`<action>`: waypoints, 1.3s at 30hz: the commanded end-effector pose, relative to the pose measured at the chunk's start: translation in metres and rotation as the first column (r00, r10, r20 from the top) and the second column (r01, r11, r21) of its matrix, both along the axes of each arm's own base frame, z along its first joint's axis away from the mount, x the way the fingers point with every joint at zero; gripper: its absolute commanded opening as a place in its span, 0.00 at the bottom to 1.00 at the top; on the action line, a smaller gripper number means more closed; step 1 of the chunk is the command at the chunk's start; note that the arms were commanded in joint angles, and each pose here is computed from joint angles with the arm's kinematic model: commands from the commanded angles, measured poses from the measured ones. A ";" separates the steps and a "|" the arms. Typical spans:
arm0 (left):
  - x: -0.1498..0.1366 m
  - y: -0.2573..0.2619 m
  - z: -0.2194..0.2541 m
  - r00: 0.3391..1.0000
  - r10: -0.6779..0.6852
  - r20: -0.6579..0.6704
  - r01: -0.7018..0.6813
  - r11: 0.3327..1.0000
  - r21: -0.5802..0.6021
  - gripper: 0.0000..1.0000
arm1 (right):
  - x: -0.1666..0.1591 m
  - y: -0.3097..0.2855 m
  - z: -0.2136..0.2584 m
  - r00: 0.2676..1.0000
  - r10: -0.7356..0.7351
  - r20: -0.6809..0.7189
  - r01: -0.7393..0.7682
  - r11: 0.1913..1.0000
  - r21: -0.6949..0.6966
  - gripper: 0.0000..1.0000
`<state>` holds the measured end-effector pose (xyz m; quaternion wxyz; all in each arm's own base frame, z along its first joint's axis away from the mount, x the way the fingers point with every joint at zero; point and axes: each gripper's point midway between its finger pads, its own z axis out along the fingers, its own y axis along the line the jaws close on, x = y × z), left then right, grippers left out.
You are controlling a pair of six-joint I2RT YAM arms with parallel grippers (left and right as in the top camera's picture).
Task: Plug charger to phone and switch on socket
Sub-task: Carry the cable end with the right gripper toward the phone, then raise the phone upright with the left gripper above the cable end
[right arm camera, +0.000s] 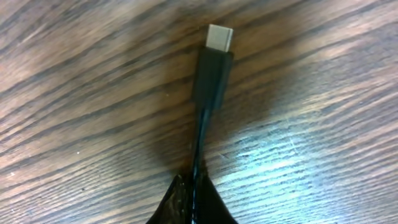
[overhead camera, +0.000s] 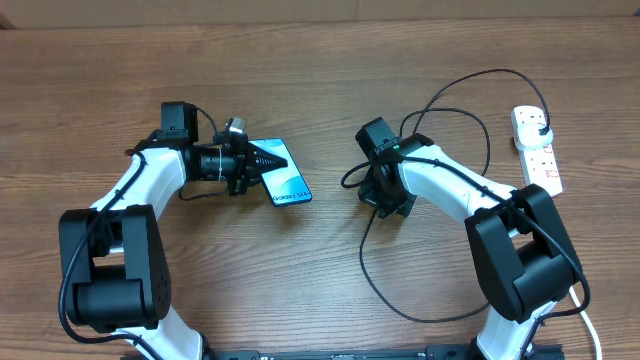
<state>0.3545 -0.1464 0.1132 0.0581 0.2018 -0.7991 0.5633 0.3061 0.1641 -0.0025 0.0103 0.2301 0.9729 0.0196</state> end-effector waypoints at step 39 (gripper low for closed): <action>0.031 -0.039 0.090 0.929 -0.111 0.354 0.205 0.949 -0.241 0.04 | -0.079 0.057 0.164 0.934 0.240 0.266 -0.314 0.904 0.289 0.04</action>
